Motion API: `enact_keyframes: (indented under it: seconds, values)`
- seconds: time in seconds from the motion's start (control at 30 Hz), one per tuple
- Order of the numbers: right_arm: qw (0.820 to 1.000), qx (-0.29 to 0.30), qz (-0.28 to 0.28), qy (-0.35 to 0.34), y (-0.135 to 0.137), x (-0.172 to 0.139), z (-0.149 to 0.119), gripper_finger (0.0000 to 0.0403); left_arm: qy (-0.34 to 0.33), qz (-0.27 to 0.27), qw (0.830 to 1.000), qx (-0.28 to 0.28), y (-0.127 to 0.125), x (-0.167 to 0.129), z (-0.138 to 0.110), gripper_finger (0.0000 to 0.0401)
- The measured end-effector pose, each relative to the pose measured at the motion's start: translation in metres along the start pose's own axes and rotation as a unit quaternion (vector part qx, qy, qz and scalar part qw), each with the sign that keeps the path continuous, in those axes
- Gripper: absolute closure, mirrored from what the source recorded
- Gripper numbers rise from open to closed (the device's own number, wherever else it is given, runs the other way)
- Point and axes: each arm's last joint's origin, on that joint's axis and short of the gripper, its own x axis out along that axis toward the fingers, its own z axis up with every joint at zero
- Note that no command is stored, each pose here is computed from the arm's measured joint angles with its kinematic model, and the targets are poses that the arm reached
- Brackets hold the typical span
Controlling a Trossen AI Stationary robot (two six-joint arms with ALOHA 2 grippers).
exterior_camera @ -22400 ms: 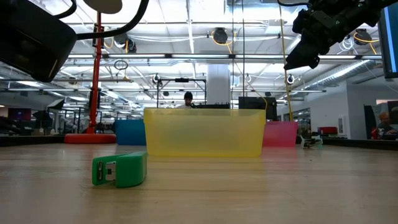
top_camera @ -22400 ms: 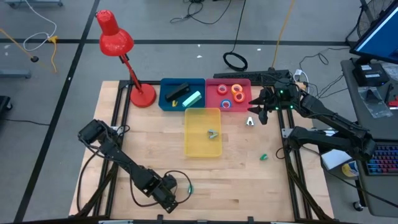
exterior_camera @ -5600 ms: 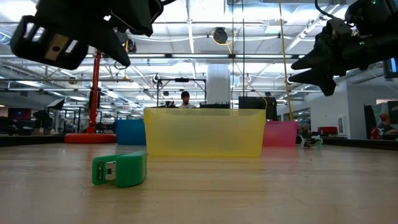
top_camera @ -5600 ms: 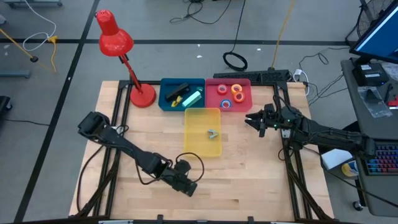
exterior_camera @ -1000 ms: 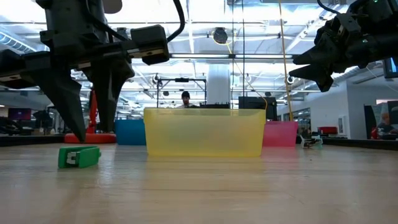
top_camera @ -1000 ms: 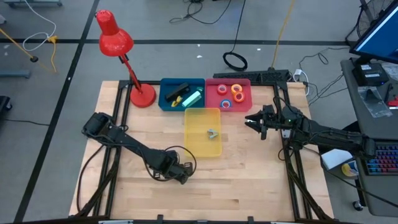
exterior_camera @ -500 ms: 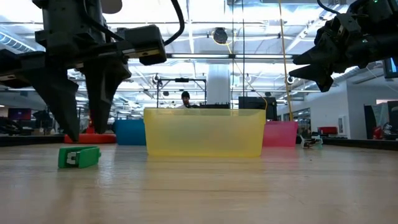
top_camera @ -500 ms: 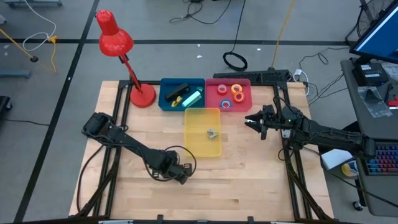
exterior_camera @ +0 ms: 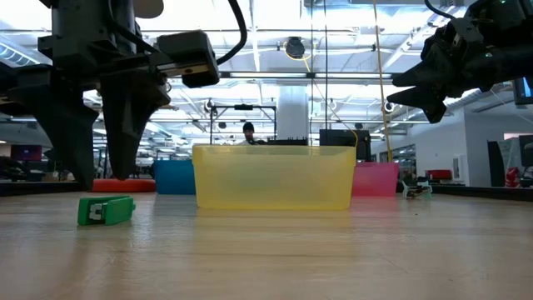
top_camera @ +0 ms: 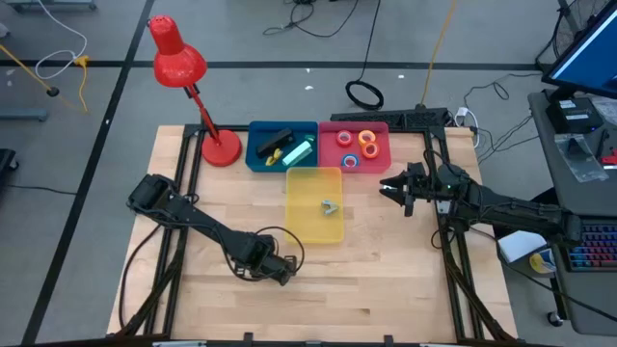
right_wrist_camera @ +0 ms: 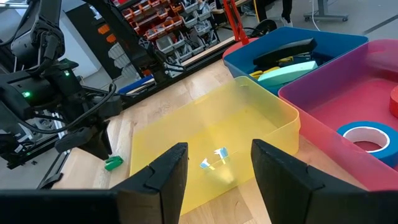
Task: Pick and place Stapler, Stapler remover, tape
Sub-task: Put the small green stapler into the blue bin
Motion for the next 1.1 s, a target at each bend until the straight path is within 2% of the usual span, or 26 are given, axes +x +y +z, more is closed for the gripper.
enact_keyframes:
  seconds: [0.57, 0.67, 0.93, 1.1]
  values:
    - [1.000, 0.000, 0.000, 0.000, 0.0000, 0.0000, 0.0000, 0.0234, -0.013, -0.004, 1.000, -0.009, 0.0001, -0.0005, 0.0010, 0.0280]
    - [1.000, -0.001, 0.000, 0.000, 0.0000, 0.0000, 0.0000, 0.0234, -0.012, -0.006, 1.000, -0.007, -0.0003, -0.0005, 0.0007, 0.0255]
    - [1.000, -0.002, 0.000, 0.000, 0.0000, 0.0000, 0.0000, 0.0234, -0.031, -0.023, 0.999, 0.002, -0.0014, -0.0005, -0.0004, 0.0152]
    - [1.000, -0.001, 0.000, 0.000, 0.0000, 0.0000, 0.0000, 0.0234, -0.020, -0.036, 0.999, 0.023, -0.0041, -0.0006, -0.0023, 0.0122]
